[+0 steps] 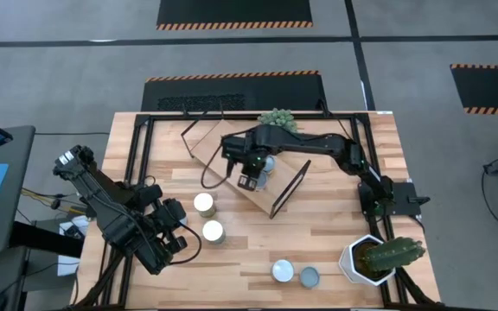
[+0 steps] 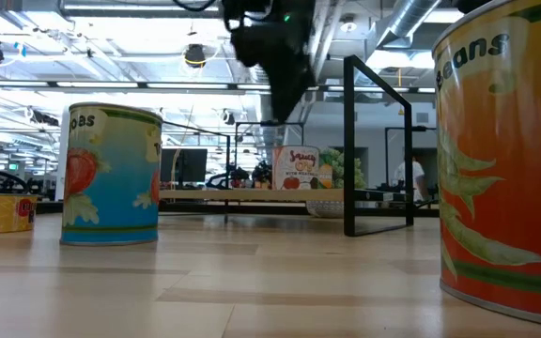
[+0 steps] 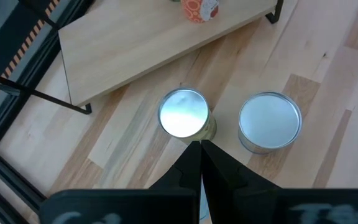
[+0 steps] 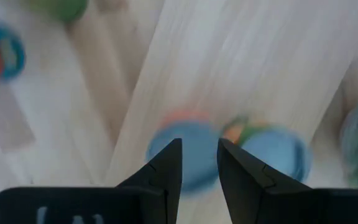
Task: Pick and place cans onto a shelf
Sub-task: Put the canned tomato sauce on the shelf
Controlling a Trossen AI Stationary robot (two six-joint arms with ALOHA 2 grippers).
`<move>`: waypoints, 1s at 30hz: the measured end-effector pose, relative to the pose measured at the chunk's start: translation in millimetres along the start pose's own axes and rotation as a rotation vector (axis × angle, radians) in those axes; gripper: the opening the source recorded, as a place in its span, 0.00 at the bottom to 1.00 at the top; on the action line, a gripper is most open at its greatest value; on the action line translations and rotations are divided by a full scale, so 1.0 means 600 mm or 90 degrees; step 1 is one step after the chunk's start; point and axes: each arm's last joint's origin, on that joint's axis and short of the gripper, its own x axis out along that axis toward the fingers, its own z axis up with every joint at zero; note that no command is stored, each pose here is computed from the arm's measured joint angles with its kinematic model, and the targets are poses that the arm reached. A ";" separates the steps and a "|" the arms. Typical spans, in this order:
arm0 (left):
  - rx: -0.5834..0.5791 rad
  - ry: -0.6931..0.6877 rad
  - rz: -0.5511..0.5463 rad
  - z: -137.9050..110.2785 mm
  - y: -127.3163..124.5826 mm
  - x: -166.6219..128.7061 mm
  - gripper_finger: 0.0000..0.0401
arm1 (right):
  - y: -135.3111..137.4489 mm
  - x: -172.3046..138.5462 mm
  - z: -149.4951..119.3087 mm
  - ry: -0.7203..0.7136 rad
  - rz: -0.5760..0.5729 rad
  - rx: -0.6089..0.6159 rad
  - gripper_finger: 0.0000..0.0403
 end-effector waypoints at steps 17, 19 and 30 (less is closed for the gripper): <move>0.000 0.000 0.000 0.000 0.000 0.000 0.00 | 0.062 0.036 -0.055 0.158 -0.018 -0.062 0.31; 0.000 0.000 0.000 0.000 0.000 0.000 0.00 | 0.062 0.046 -0.060 0.172 -0.037 -0.066 0.31; 0.000 0.000 0.000 0.000 0.000 0.000 0.00 | 0.044 0.079 -0.063 0.187 -0.070 -0.048 0.31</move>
